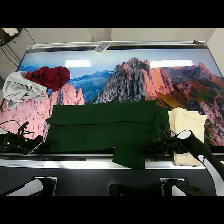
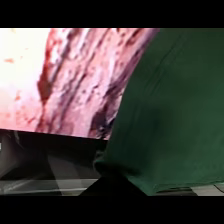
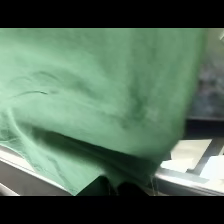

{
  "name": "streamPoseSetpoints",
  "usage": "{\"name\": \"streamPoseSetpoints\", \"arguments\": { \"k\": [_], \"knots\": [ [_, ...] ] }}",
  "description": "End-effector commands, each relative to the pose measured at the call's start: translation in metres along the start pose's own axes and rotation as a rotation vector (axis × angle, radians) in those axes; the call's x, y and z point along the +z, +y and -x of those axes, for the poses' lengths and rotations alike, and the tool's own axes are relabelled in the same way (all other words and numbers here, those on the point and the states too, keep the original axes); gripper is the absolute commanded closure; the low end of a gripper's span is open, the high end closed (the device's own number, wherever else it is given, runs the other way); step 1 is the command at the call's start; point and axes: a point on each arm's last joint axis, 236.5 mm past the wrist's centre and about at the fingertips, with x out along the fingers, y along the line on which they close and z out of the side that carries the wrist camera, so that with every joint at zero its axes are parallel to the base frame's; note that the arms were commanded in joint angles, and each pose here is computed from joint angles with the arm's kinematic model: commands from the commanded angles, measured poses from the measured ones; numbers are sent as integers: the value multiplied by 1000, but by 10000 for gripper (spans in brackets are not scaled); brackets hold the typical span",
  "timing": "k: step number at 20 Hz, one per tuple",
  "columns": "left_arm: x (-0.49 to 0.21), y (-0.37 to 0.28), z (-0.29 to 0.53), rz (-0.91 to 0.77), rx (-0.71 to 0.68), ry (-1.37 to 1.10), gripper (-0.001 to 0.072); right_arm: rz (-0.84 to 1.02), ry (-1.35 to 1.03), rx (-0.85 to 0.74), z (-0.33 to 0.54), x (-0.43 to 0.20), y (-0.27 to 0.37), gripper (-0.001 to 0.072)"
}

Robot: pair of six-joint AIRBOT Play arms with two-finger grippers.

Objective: Fold the shirts.

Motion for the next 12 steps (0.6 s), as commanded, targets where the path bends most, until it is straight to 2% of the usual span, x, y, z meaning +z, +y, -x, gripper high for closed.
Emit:
{"name": "streamPoseSetpoints", "arguments": {
  "k": [1,6,10,12],
  "knots": [
    [12,-9,16,-56,-14,-38,682,94,-35,13,16,11,17,664],
    [65,-75,95,-158,-136,-284,686,241,-248,-73,94,69,63,666],
    [127,-114,114,-215,-97,-419,685,283,-447,-90,140,151,99,667],
    [154,-124,99,-201,-104,-382,685,248,-465,-75,135,190,103,666]
  ]
}}
